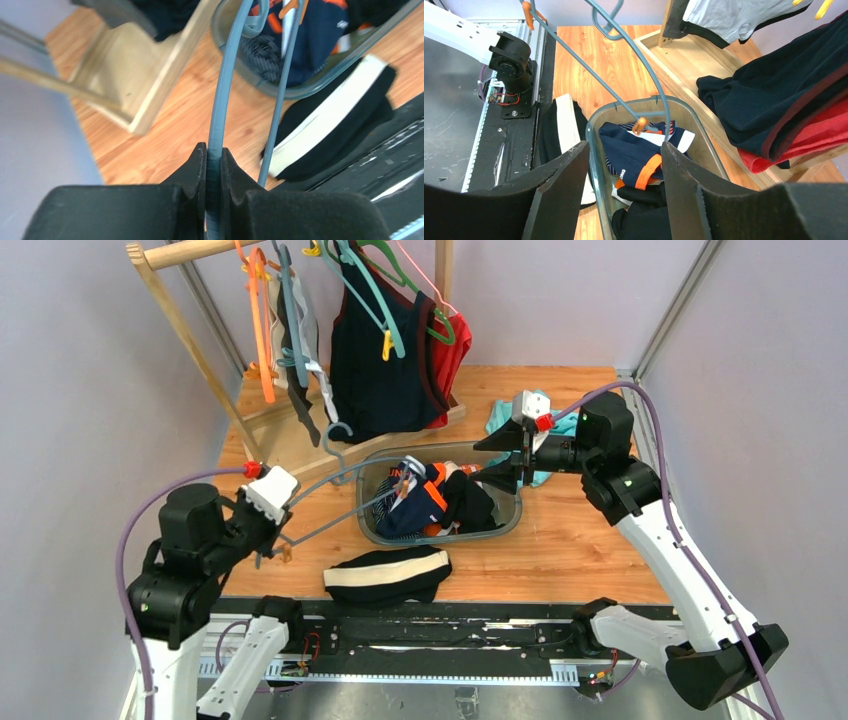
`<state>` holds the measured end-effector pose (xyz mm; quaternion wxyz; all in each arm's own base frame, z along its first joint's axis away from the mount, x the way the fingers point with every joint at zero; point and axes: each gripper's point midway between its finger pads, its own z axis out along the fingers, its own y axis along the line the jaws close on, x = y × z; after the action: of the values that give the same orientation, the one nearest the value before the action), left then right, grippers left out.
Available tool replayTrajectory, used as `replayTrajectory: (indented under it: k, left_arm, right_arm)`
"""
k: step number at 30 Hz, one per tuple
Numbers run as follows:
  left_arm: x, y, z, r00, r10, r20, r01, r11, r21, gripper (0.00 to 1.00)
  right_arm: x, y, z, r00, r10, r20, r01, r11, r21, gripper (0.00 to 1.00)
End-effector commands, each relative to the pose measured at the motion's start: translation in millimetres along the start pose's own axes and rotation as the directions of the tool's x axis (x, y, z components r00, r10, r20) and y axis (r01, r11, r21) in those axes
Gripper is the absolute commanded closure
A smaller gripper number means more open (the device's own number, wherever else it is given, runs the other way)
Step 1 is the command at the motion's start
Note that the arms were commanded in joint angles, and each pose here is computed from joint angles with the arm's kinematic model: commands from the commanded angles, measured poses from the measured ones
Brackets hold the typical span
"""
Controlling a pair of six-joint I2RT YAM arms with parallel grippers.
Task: Remove the underwear clipped to the hanger
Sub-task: Place the hanger at the clothesline.
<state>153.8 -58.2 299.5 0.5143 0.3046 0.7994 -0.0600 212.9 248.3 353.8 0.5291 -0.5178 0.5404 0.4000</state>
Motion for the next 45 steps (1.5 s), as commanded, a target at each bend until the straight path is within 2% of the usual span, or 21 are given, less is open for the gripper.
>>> replayTrajectory:
  k: [1, 5, 10, 16, 18, 25, 34, 39, 45]
  left_arm:
    - [24, 25, -42, 0.982, 0.128, -0.142, -0.151, 0.975, -0.164, 1.0]
    - [33, 38, -73, 0.971, 0.139, -0.197, -0.19, 0.943, -0.274, 1.0]
    - [41, 60, -106, 0.965, 0.084, -0.247, -0.192, 0.871, -0.453, 1.0]
    - [50, 80, -121, 0.946, 0.009, -0.323, -0.203, 0.794, -0.573, 1.0]
    - [45, 88, -125, 0.948, -0.017, -0.317, -0.193, 0.762, -0.618, 1.0]
    - [-3, 118, -128, 0.979, -0.037, -0.2, -0.121, 0.684, -0.719, 1.0]
    - [-83, 171, -136, 0.995, 0.001, -0.099, -0.084, 0.55, -0.831, 1.0]
    - [-126, 188, -140, 0.999, 0.044, -0.028, -0.047, 0.522, -0.852, 1.0]
    - [-161, 212, -121, 0.997, 0.071, -0.013, -0.048, 0.513, -0.857, 1.0]
  right_arm:
    - [1, -4, 0, 1.0, -0.014, 0.002, 0.014, 1.0, 0.025, 0.44]
    - [7, -6, 2, 1.0, -0.011, -0.009, 0.011, 1.0, 0.023, 0.43]
    - [13, -7, 2, 1.0, -0.006, -0.019, 0.007, 1.0, 0.025, 0.43]
    - [15, -8, 1, 1.0, -0.014, -0.027, 0.015, 0.999, 0.038, 0.42]
    - [16, -8, 1, 0.999, -0.015, -0.03, 0.016, 0.999, 0.041, 0.42]
    - [18, -7, 1, 0.999, -0.013, -0.032, 0.014, 0.999, 0.038, 0.42]
    - [16, -5, 0, 0.999, -0.024, -0.028, 0.025, 0.999, 0.037, 0.42]
    - [17, -5, 0, 0.999, -0.025, -0.028, 0.026, 0.999, 0.036, 0.42]
    - [18, -4, -1, 0.999, -0.031, -0.029, 0.032, 0.999, 0.037, 0.42]
